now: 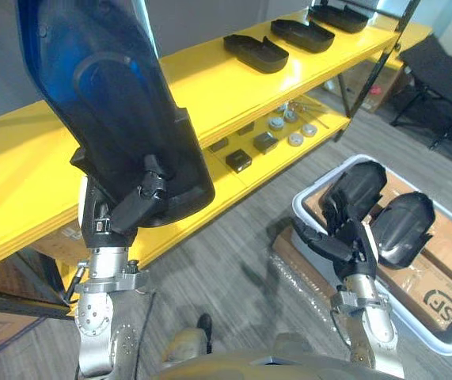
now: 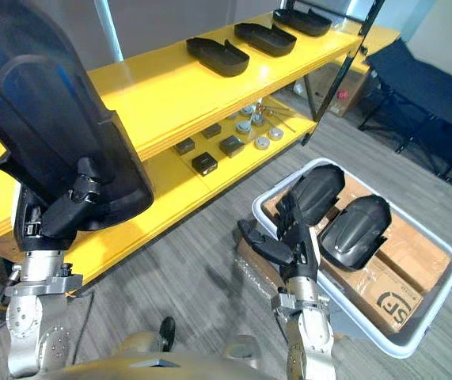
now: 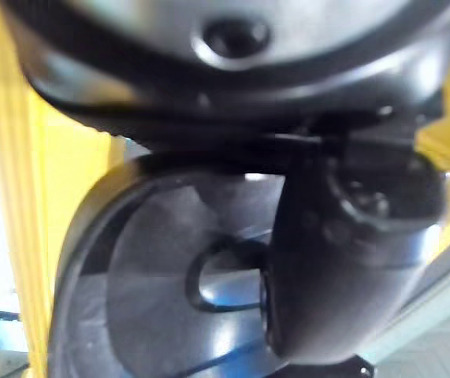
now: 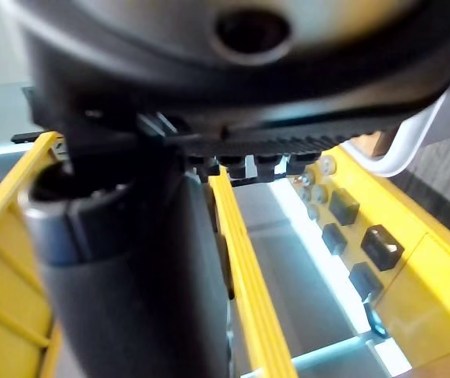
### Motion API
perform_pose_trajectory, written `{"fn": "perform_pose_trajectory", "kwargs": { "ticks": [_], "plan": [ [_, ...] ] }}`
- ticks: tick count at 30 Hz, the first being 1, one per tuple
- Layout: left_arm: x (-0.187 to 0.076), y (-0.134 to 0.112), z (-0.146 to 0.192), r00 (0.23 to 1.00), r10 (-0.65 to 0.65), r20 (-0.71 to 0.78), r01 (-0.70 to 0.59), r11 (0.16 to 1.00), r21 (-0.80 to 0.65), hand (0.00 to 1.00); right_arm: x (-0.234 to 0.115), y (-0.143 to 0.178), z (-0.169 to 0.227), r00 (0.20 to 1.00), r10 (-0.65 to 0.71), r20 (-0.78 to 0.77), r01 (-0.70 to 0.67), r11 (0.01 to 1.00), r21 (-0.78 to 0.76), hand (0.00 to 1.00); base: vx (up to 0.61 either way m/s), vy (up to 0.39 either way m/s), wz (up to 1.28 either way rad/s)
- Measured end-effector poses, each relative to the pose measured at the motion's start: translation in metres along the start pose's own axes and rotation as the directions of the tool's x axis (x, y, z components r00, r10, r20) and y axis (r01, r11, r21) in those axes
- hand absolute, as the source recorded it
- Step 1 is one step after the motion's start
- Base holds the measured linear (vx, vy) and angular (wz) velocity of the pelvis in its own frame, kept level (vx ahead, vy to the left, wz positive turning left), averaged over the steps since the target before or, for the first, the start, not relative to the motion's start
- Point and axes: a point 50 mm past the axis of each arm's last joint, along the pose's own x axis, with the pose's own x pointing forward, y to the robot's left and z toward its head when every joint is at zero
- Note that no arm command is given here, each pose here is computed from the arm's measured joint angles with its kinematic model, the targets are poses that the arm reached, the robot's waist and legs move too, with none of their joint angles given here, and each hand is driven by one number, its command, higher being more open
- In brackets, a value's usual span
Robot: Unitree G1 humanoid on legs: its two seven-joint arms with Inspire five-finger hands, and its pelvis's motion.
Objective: Walk over and take three plastic housings, then place them on the shelf
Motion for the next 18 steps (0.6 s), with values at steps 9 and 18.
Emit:
{"fn": "perform_pose_trajectory", "kwargs": {
  "ticks": [9,18],
  "plan": [
    [-0.008,-0.003,-0.006,0.999,0.019,-0.044,-0.02,1.0,-0.02,0.0,0.005,-0.001,0.013,0.996,-0.022,0.091,0.025,0.999,-0.033,1.0,-0.14,-0.079,0.03],
    [-0.006,0.001,-0.004,0.999,0.032,-0.036,-0.032,0.999,-0.005,0.0,0.003,-0.004,0.012,0.982,-0.153,0.111,0.154,0.988,-0.001,1.0,0.09,0.126,0.17]
  ]
}}
